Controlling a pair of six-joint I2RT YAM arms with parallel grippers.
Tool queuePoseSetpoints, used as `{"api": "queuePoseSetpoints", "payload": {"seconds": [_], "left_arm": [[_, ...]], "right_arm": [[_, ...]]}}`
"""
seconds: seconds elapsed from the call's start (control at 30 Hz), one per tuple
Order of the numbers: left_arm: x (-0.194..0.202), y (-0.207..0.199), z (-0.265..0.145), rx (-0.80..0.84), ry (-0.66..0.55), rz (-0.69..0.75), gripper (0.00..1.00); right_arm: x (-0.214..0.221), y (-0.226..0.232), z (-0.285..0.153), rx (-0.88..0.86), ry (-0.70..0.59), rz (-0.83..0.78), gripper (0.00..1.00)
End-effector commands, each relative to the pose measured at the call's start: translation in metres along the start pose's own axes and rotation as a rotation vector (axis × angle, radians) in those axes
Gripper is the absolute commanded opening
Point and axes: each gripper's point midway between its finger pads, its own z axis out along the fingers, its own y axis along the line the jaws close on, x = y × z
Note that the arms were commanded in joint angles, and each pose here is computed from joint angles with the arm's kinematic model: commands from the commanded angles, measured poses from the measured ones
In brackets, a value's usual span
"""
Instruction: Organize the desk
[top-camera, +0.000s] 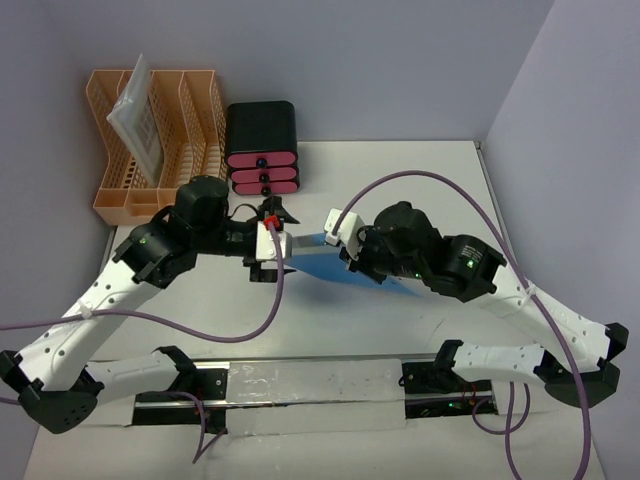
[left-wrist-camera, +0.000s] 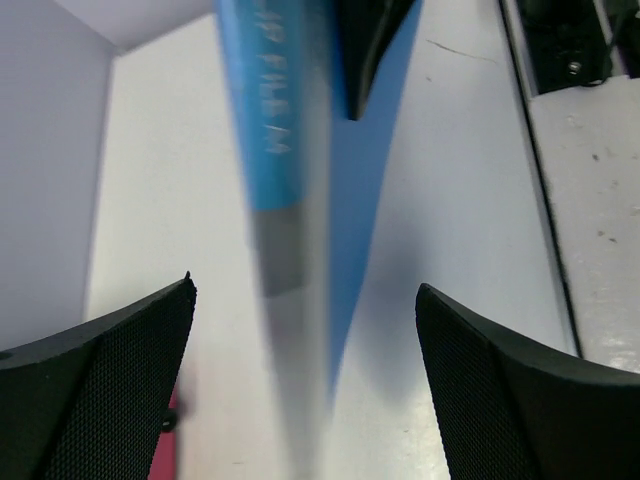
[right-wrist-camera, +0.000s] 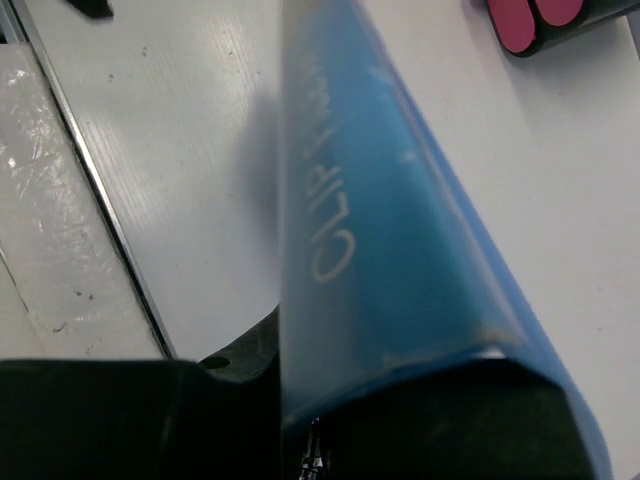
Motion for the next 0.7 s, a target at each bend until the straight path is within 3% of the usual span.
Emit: {"api": "queuePoseSetpoints", "payload": {"seconds": [0.0, 0.2, 0.37, 0.67], "left_arm": [[-0.024, 0.014, -0.023, -0.065, -0.008, 0.07, 0.97], [-0.044, 0.017, -0.027, -0.056, -0.058, 0.071, 0.99], [-0.025, -0.008, -0.007, 0.075, -0.065, 0.017, 0.99], [-0.008, 0.017, 0.044, -0.022, -0.044, -0.109, 0.99]], "right_arm": [[-0.016, 0.001, -0.011, -0.007, -0.069, -0.034, 0.0], [-0.009, 0.002, -0.005, -0.012, -0.035, -0.037, 0.0], [-0.018, 0.0, -0.01, -0.003, -0.086, -0.041, 0.0], [-0.019, 0.008, -0.008, -0.049, -0.108, -0.084, 0.0]]}}
